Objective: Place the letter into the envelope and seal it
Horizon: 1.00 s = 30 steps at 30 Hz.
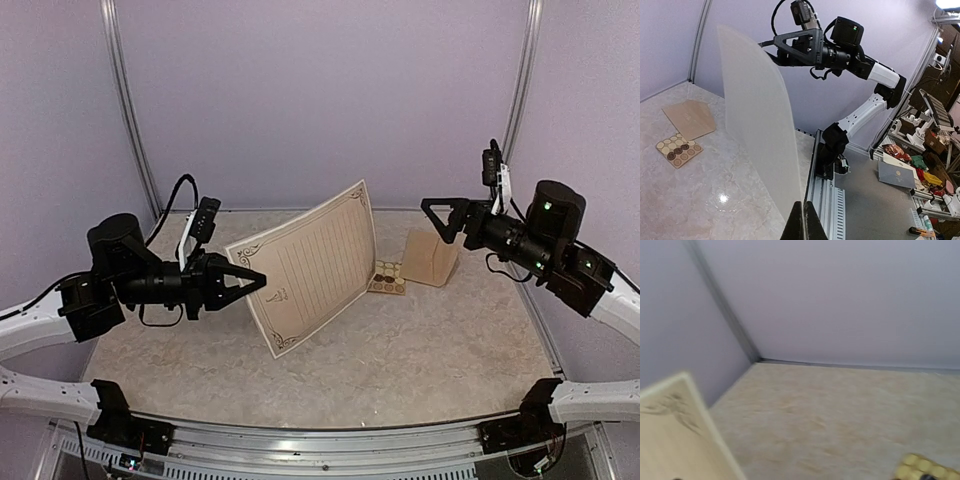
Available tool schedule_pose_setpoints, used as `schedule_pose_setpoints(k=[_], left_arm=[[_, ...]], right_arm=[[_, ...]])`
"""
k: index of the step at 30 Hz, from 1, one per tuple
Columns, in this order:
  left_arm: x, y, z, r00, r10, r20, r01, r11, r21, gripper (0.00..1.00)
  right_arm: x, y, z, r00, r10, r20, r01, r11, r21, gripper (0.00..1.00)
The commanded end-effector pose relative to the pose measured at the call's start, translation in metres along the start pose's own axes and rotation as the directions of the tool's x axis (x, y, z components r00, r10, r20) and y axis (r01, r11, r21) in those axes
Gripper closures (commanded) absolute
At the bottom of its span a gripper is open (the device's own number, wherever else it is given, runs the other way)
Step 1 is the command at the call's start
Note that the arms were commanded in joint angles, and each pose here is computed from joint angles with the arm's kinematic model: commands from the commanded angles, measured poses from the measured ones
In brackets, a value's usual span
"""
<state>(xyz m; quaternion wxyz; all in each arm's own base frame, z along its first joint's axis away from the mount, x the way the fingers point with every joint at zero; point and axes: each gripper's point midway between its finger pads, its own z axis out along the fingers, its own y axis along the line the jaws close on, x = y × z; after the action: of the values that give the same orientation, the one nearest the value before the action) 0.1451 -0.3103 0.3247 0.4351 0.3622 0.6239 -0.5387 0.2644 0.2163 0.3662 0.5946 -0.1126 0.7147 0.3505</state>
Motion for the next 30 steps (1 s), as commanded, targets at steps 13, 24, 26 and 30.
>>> schedule_pose_setpoints(k=[13,24,26,30], left_arm=[[-0.029,-0.063,-0.01,0.994,0.104,-0.015,-0.098,0.97,0.224,1.0],[-0.059,-0.095,-0.006,0.983,0.185,0.023,-0.181,0.92,0.347,1.0],[-0.06,-0.098,-0.006,0.981,0.19,0.03,-0.187,0.912,0.365,1.0],[-0.058,-0.097,-0.003,0.981,0.19,0.032,-0.188,0.909,0.372,1.0]], right_arm=[[0.089,-0.032,0.062,0.943,0.037,-0.33,-0.072,0.993,-0.092,0.01],[0.138,-0.006,0.062,0.88,0.065,-0.47,-0.221,0.934,-0.283,0.01],[0.138,0.003,0.058,0.877,0.053,-0.477,-0.235,0.914,-0.33,0.01],[0.136,0.025,0.052,0.874,0.01,-0.487,-0.254,0.862,-0.438,0.01]])
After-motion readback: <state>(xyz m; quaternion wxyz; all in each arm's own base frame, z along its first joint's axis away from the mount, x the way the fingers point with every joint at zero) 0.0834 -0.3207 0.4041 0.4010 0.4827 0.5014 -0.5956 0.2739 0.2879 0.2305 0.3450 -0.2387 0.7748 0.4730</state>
